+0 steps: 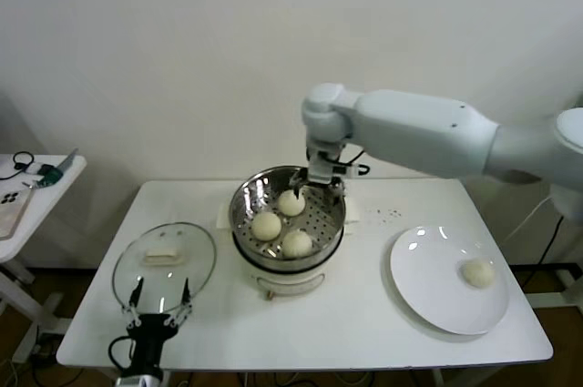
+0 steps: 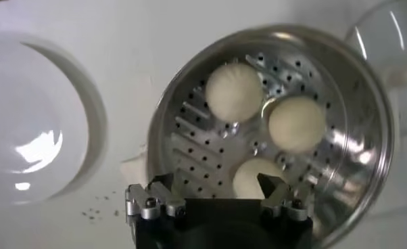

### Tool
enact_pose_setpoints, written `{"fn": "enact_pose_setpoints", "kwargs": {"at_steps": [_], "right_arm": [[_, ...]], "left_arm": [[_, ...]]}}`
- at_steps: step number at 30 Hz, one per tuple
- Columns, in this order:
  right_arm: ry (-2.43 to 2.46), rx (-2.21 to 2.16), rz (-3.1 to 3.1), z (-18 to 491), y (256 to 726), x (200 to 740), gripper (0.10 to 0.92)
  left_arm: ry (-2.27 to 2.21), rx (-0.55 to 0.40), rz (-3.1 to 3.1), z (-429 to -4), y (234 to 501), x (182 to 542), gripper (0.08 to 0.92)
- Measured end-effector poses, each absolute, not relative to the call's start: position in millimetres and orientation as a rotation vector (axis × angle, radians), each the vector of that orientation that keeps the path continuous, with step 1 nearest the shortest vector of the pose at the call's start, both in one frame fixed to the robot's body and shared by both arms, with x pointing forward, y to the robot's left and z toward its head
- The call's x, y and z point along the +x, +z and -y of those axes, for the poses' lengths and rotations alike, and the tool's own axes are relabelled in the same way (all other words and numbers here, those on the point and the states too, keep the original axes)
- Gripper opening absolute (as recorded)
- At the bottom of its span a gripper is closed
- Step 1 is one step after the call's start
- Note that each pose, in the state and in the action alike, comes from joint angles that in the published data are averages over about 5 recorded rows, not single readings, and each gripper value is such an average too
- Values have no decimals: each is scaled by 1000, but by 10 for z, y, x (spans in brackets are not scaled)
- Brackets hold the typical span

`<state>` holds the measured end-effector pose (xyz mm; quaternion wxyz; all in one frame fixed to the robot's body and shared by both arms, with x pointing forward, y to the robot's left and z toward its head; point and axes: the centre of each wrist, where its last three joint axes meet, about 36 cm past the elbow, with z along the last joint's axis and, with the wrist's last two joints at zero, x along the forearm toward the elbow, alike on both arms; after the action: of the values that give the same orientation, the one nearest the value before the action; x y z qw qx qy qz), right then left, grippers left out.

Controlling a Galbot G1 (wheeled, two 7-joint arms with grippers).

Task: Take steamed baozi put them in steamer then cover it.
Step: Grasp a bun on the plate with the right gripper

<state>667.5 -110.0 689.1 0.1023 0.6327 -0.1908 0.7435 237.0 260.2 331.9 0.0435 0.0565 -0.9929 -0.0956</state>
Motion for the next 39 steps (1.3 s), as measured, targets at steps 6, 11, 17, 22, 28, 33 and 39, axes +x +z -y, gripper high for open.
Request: {"fn": "enact_pose_setpoints", "kwargs": {"at_steps": [6, 11, 17, 22, 28, 33, 39], "right_arm": [[2002, 1692, 952, 1912, 6912, 6775, 823], [1818, 1554, 1170, 2630, 6735, 6789, 823], [1630, 1437, 1327, 3352, 6394, 6709, 823], [1506, 1356, 1393, 3866, 6079, 6588, 823], [1388, 1283, 1410, 4380, 5669, 6384, 823], [1330, 1241, 1398, 4690, 5388, 6229, 823], [1289, 1196, 1364, 4970, 5134, 6075, 823]], "left_arm": [[-280, 183, 3048, -2641, 3347, 2390, 823], [-269, 196, 3058, -2690, 3371, 2419, 823], [-265, 202, 3065, -2748, 3406, 2432, 823], [-265, 199, 3067, -2777, 3422, 2422, 823], [-263, 201, 3065, -2783, 3420, 2413, 823], [-259, 205, 3064, -2775, 3413, 2426, 823], [-253, 213, 3060, -2762, 3397, 2448, 823]]}}
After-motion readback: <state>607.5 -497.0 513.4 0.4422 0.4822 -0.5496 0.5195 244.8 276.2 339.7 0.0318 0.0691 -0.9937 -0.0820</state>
